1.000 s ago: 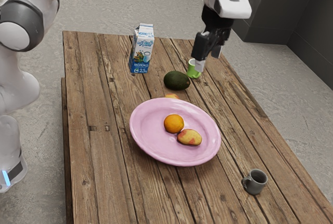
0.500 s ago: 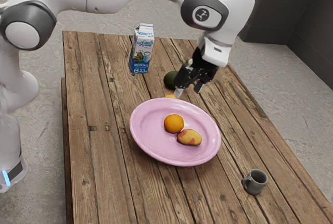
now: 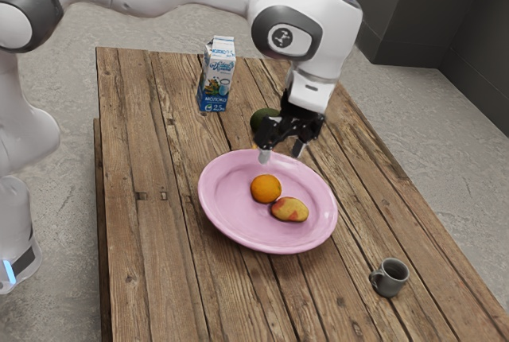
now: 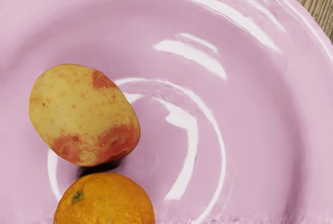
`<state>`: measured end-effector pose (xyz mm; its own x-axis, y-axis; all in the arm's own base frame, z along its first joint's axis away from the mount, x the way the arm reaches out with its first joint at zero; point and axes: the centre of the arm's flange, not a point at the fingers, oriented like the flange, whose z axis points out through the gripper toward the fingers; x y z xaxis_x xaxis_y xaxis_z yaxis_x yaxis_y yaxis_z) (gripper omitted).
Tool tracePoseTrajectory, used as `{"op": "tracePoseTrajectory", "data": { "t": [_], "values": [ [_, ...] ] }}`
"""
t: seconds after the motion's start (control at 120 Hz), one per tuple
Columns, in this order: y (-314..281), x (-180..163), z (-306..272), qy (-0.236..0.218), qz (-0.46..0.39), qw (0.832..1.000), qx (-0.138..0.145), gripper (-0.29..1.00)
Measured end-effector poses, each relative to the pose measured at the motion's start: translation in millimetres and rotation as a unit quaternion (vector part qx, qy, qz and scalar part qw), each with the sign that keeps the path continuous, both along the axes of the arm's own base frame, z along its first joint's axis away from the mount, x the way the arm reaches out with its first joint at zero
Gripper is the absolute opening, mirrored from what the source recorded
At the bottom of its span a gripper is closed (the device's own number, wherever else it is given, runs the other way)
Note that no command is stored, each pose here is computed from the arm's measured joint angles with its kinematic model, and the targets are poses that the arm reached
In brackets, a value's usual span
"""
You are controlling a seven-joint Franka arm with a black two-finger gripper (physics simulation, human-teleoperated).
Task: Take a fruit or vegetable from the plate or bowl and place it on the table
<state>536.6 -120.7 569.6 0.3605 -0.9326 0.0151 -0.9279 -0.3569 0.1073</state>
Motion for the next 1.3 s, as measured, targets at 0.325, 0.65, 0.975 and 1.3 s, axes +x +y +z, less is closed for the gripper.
{"op": "tracePoseTrajectory", "data": {
  "t": [0.325, 0.65, 0.975, 1.3],
  "values": [
    [64, 22, -19, 0.003, 0.139, 0.990, 0.023, 0.70],
    [-9, 12, -16, 0.004, 0.127, 0.992, 0.013, 0.70],
    [17, 17, -25, 0.023, 0.202, 0.979, 0.005, 0.70],
    [-1, 15, -45, 0.033, 0.220, 0.975, 0.009, 0.70]
  ]
}}
